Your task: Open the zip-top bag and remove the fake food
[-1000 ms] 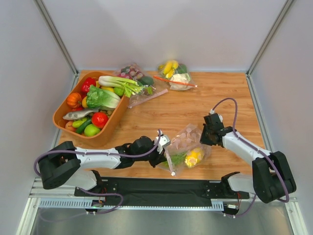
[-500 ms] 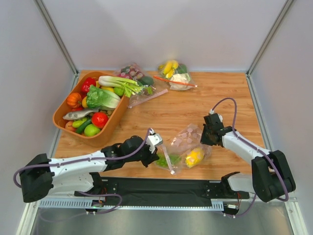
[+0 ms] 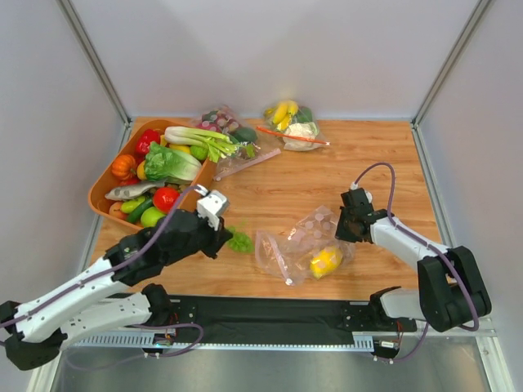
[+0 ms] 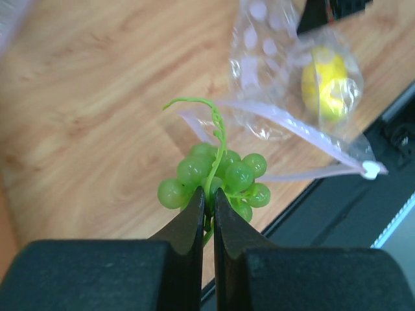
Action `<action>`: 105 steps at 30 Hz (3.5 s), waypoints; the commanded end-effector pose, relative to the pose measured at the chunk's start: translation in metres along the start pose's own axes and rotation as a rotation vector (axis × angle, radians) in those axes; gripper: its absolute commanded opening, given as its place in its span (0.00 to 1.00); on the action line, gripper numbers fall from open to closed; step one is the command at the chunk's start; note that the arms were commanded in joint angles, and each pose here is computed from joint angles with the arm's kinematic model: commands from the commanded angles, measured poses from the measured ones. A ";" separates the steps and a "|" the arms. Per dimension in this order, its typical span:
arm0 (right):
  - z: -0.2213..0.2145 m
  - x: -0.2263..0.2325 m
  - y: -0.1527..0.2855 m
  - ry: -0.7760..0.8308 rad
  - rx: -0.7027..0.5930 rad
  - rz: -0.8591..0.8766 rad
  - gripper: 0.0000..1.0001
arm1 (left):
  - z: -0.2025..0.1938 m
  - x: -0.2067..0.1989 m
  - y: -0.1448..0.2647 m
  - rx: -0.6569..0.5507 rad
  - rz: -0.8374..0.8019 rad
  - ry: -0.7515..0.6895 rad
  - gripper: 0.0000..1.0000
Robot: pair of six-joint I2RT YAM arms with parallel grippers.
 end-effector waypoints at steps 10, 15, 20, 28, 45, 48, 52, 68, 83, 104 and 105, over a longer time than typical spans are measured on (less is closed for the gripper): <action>0.016 0.011 0.002 0.019 -0.040 0.041 0.00 | 0.088 0.085 0.075 -0.105 0.436 0.008 0.02; 0.015 0.009 0.001 0.021 -0.041 0.040 0.00 | 0.104 0.119 0.098 -0.121 0.576 0.082 0.02; 0.016 0.009 0.000 0.020 -0.034 0.047 0.00 | 0.101 0.150 0.130 -0.088 0.734 0.166 0.02; 0.018 0.009 -0.002 0.025 -0.027 0.052 0.00 | 0.070 0.179 0.159 0.041 0.961 0.275 0.02; 0.022 0.014 -0.001 0.050 -0.006 0.077 0.00 | 0.028 0.210 0.155 0.219 1.143 0.366 0.14; 0.022 0.014 0.000 0.047 -0.008 0.082 0.00 | 0.029 0.210 0.155 0.217 1.144 0.365 0.28; 0.020 0.014 0.000 0.037 -0.011 0.088 0.00 | 0.030 0.213 0.148 0.223 1.095 0.374 0.37; 0.020 0.014 0.003 0.047 -0.006 0.089 0.00 | 0.050 0.198 0.139 0.037 0.918 0.301 0.71; 0.024 0.017 0.008 0.034 -0.009 0.090 0.00 | 0.076 0.091 0.001 -0.017 0.272 0.114 0.62; 0.021 0.016 0.009 0.022 0.013 0.084 0.00 | -0.027 -0.033 -0.092 0.231 -0.255 0.102 0.42; 0.021 0.016 0.009 0.020 0.013 0.084 0.00 | -0.025 -0.035 -0.096 0.205 -0.263 0.102 0.42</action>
Point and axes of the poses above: each gripper's point midway between its finger pads, its own y axis back along the fingers, its own x axis along the line the jaws close on, z = x × y, the point moved 8 cm from there along y, back along the fingers, and after that the axes turned 11 degrees about -y, right-handed, at the moved point
